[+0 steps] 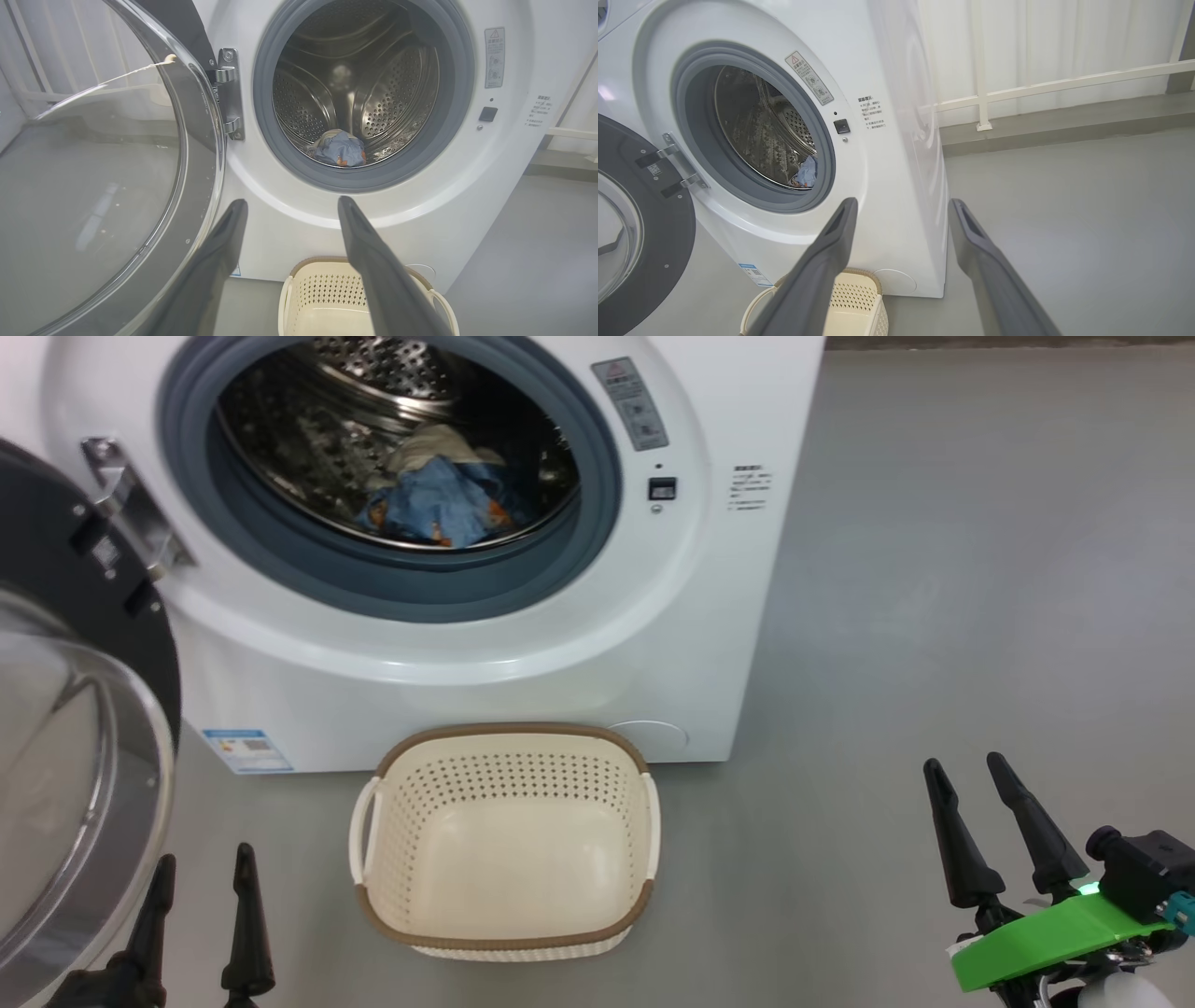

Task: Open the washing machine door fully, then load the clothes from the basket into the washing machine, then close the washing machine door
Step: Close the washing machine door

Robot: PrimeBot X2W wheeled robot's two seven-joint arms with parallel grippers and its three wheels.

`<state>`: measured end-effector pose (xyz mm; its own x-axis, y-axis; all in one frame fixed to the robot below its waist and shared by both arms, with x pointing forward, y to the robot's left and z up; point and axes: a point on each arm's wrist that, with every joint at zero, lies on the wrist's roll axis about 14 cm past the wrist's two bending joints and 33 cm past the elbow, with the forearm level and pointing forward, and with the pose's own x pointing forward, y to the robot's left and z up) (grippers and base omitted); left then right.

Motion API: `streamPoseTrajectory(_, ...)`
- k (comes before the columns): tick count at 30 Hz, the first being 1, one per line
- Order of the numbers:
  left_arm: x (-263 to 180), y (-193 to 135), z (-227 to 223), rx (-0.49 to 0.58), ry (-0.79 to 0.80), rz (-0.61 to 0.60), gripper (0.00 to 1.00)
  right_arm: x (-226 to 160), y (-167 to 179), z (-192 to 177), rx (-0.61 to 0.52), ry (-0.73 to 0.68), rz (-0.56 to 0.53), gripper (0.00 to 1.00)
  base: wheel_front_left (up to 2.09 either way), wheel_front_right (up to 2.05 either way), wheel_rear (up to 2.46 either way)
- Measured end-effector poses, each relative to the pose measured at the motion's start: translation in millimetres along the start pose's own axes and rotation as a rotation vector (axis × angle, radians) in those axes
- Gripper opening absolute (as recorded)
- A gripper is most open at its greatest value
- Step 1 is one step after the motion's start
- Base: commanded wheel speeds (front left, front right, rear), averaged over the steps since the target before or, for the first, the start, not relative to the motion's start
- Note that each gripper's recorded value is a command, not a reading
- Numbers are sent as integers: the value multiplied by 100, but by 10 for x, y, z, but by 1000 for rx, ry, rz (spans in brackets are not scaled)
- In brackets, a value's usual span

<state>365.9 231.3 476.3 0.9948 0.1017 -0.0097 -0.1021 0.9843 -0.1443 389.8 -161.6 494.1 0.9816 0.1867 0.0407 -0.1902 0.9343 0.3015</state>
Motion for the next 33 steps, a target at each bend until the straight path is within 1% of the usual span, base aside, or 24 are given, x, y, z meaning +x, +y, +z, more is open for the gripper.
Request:
streamPoseTrajectory(12,-307,490,83,-5,-23,164,100,374,576,-163,-3,44,197,100,0,0,0)
streamPoseTrajectory(24,-773,920,152,-24,-47,339,100,534,1179,-385,10,102,373,100,0,0,0)
streamPoseTrajectory(27,-909,1044,179,-33,-58,394,100,549,1385,-466,16,123,433,100,0,0,0)
streamPoseTrajectory(33,-1087,1183,205,-35,-67,458,100,632,1611,-500,20,128,496,100,0,0,0)
